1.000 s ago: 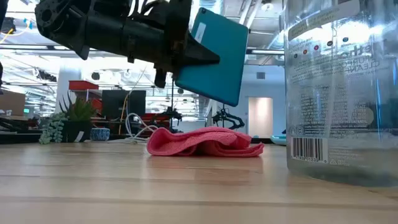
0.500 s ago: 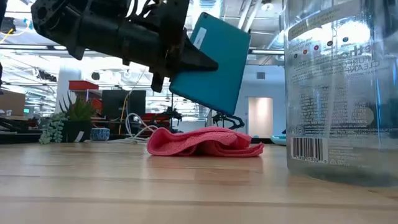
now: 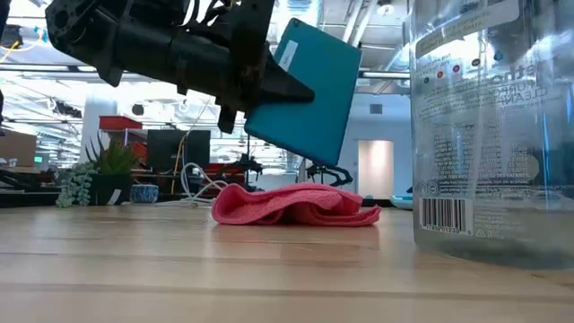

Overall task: Apply microfiber cloth
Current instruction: Spray the back of the cellphone using the spray bottle

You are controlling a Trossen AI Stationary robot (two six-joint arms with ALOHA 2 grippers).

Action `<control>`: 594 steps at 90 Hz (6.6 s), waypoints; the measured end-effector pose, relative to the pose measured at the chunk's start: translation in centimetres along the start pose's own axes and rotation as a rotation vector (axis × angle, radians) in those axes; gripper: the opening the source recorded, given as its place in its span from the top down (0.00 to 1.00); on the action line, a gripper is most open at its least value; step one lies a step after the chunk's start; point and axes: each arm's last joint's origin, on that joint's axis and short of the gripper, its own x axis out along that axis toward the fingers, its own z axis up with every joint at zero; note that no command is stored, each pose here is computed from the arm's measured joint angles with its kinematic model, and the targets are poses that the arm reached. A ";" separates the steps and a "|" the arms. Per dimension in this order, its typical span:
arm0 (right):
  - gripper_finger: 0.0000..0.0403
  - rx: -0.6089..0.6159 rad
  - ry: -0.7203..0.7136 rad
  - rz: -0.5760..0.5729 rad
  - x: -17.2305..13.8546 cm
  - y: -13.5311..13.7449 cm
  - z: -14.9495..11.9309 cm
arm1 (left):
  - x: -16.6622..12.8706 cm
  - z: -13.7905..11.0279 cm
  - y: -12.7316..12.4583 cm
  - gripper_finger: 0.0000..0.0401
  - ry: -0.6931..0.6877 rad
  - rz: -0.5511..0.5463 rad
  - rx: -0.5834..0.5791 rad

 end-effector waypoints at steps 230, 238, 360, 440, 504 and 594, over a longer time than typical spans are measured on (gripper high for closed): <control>0.18 -0.372 0.007 -0.047 4.6 -1.7 2.8 | -1.6 2.4 -0.6 0.97 -0.040 0.025 0.063; 0.18 -0.382 0.006 -0.052 4.7 -1.9 2.8 | -1.6 2.5 -0.6 0.97 -0.045 0.041 0.062; 0.18 -0.344 0.018 0.056 5.0 -2.5 3.2 | -2.3 4.0 -0.7 0.97 -0.117 0.089 0.097; 0.33 -0.421 0.066 0.042 4.2 -2.1 3.2 | -2.3 3.8 -0.7 0.97 -0.096 0.079 0.109; 0.13 -0.415 0.033 -0.008 5.5 -4.1 4.0 | -2.3 3.8 -0.8 0.97 -0.090 0.056 0.111; 0.13 -0.510 0.041 -0.013 8.3 -3.6 3.8 | -3.5 4.5 -1.3 0.97 -0.081 0.076 0.187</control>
